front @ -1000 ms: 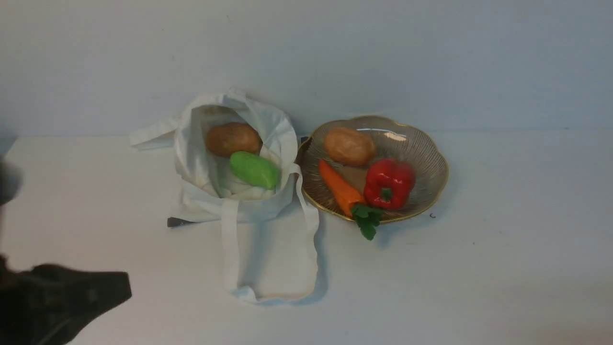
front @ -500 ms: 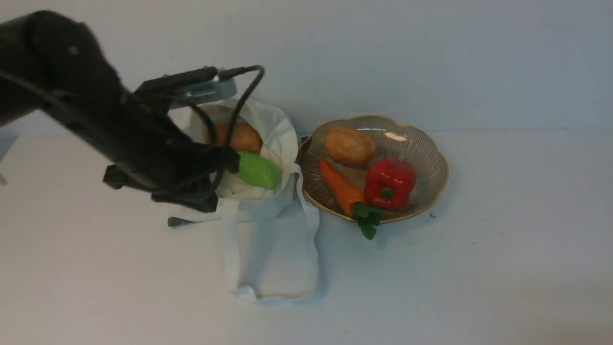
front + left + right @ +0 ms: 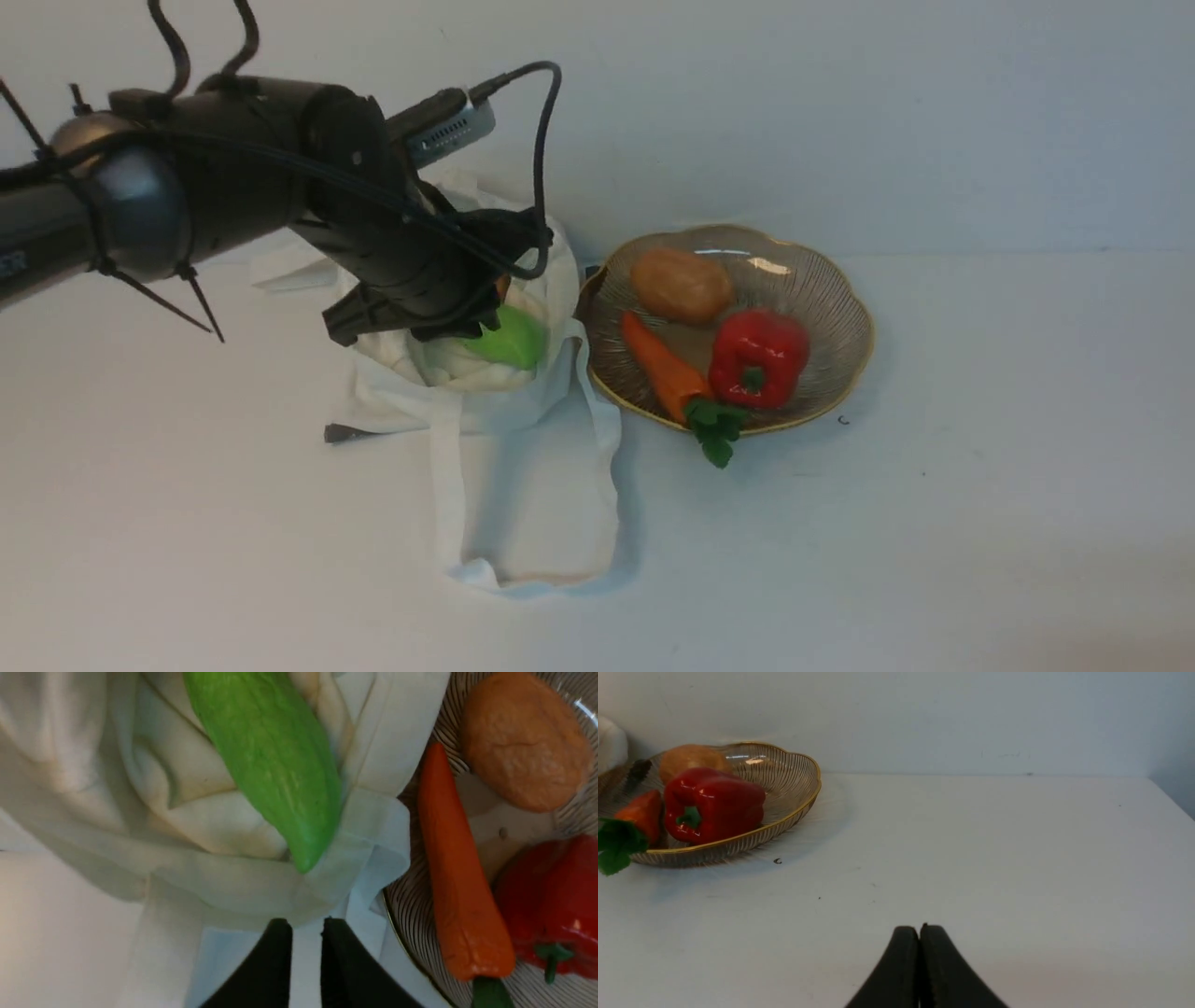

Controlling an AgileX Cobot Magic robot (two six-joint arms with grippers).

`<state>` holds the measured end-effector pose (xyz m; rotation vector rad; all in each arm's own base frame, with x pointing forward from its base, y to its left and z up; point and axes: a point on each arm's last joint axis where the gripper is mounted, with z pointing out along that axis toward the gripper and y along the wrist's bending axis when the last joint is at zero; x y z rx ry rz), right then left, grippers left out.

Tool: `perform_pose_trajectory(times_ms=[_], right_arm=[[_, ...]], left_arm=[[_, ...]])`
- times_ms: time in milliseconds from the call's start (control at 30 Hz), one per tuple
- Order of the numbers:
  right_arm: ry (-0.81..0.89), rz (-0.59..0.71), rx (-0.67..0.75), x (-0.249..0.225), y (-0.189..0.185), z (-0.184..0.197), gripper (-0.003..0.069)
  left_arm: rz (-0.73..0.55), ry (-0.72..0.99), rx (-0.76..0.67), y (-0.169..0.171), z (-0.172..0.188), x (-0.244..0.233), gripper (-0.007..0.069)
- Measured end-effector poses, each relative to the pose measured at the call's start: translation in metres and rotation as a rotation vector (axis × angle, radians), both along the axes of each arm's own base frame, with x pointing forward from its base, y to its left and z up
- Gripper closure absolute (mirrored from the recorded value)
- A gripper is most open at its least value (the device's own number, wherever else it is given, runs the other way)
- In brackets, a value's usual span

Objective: Take vegetables from cloth bag on white table place on plate.
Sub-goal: 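Reach into the cloth bag and grasp the green cucumber with the left gripper, then place the green vegetable from the bag onto the plate with the left gripper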

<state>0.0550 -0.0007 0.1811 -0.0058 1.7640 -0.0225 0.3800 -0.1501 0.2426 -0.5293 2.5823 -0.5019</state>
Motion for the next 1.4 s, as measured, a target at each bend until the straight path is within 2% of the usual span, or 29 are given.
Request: perform_pose_trajectory(times_ms=[67, 100, 200, 300, 400, 600, 767, 900, 1033, 1067, 1100, 1233, 1400], right_arm=[[0.000, 0.000, 0.000, 0.000, 0.000, 0.000, 0.0674], [0.000, 0.000, 0.000, 0.000, 0.000, 0.000, 0.0674], [0.000, 0.000, 0.000, 0.000, 0.000, 0.000, 0.0674], [0.000, 0.000, 0.000, 0.000, 0.000, 0.000, 0.0674], [0.000, 0.000, 0.000, 0.000, 0.000, 0.000, 0.0674], [0.000, 0.000, -0.001, 0.000, 0.000, 0.000, 0.0674], [0.000, 0.000, -0.001, 0.000, 0.000, 0.000, 0.0674], [0.000, 0.002, -0.009, 0.000, 0.000, 0.000, 0.0674], [0.000, 0.005, -0.023, 0.000, 0.000, 0.000, 0.0674], [0.000, 0.005, -0.023, 0.000, 0.000, 0.000, 0.0674], [0.000, 0.005, -0.023, 0.000, 0.000, 0.000, 0.0674], [0.000, 0.002, -0.010, 0.000, 0.000, 0.000, 0.0674], [0.000, 0.001, -0.008, 0.000, 0.000, 0.000, 0.0674]], left_arm=[[0.005, -0.003, -0.004, -0.001, -0.006, 0.003, 0.0438], [0.014, -0.019, -0.012, -0.003, -0.013, 0.008, 0.0347], [0.024, -0.052, -0.026, -0.005, -0.021, 0.016, 0.0242], [0.031, -0.077, -0.035, -0.007, -0.027, 0.021, 0.0150], [0.053, -0.075, -0.048, -0.008, -0.037, 0.025, 0.0093], [0.155, -0.020, -0.086, -0.003, -0.062, 0.034, 0.0081], [0.265, -0.053, -0.149, 0.009, -0.078, 0.049, 0.0081], [0.278, -0.065, -0.157, 0.011, -0.083, 0.052, 0.0085], [0.280, -0.064, -0.158, 0.011, -0.088, 0.054, 0.0159], [0.279, -0.064, -0.156, 0.011, -0.088, 0.054, 0.0217], [0.275, -0.065, -0.152, 0.011, -0.088, 0.054, 0.0243], [0.220, -0.054, -0.103, 0.011, -0.090, 0.051, 0.0249], [0.036, -0.019, 0.036, 0.014, -0.066, 0.037, 0.0249]])
